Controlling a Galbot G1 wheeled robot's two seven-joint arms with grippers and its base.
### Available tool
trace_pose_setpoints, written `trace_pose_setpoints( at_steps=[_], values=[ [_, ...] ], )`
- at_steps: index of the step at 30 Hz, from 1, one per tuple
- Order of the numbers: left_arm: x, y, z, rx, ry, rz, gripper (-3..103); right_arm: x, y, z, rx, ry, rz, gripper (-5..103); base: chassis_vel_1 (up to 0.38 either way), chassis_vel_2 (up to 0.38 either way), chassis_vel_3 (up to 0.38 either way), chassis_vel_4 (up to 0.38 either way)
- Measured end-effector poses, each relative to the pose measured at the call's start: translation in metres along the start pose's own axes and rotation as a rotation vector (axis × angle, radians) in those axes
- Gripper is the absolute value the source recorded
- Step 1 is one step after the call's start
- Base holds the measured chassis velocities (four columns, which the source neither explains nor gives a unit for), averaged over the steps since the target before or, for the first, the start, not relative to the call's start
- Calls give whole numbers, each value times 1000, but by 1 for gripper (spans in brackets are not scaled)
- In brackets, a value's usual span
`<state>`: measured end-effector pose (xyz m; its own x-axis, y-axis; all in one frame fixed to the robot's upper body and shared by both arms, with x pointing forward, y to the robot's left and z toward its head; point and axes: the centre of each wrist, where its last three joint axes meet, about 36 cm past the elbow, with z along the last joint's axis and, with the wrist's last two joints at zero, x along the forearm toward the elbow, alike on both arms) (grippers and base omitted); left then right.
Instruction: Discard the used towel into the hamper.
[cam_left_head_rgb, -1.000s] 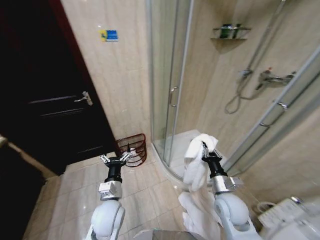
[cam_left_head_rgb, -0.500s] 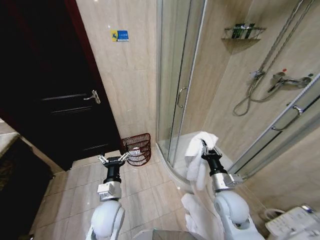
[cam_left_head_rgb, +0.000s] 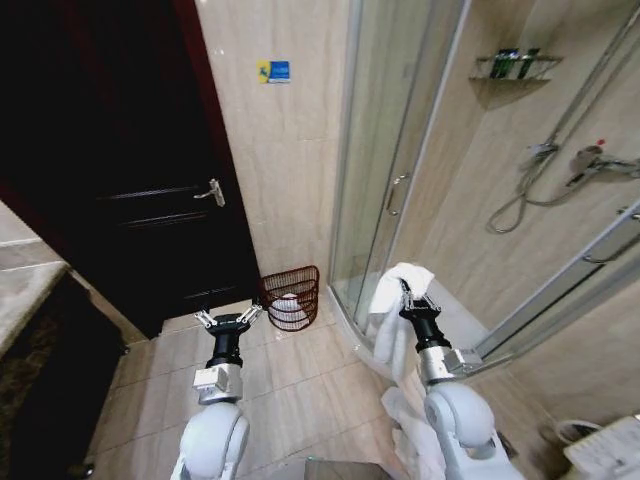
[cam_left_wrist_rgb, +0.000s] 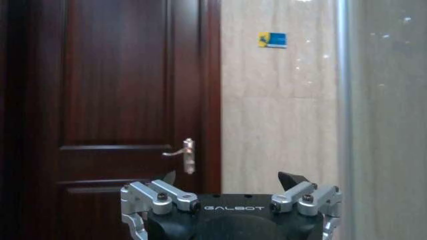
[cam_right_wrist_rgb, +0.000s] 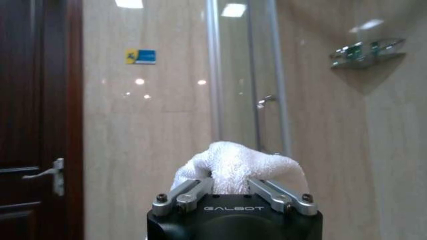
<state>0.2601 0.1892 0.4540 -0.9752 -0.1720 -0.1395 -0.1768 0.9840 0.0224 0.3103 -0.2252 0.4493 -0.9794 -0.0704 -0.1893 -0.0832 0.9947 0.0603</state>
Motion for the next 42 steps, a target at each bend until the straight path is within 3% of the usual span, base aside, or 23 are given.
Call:
trace_pose_setpoints(
  at_steps=[26, 42],
  values=[
    [4, -4, 5, -5, -26, -16, 100, -4, 1, 6, 22, 10, -8, 7, 31, 41, 56, 48],
    [1, -4, 11, -17, -19, -13, 100, -8, -3, 12, 7, 12, -2, 7, 115, 114, -113, -107]
  ],
)
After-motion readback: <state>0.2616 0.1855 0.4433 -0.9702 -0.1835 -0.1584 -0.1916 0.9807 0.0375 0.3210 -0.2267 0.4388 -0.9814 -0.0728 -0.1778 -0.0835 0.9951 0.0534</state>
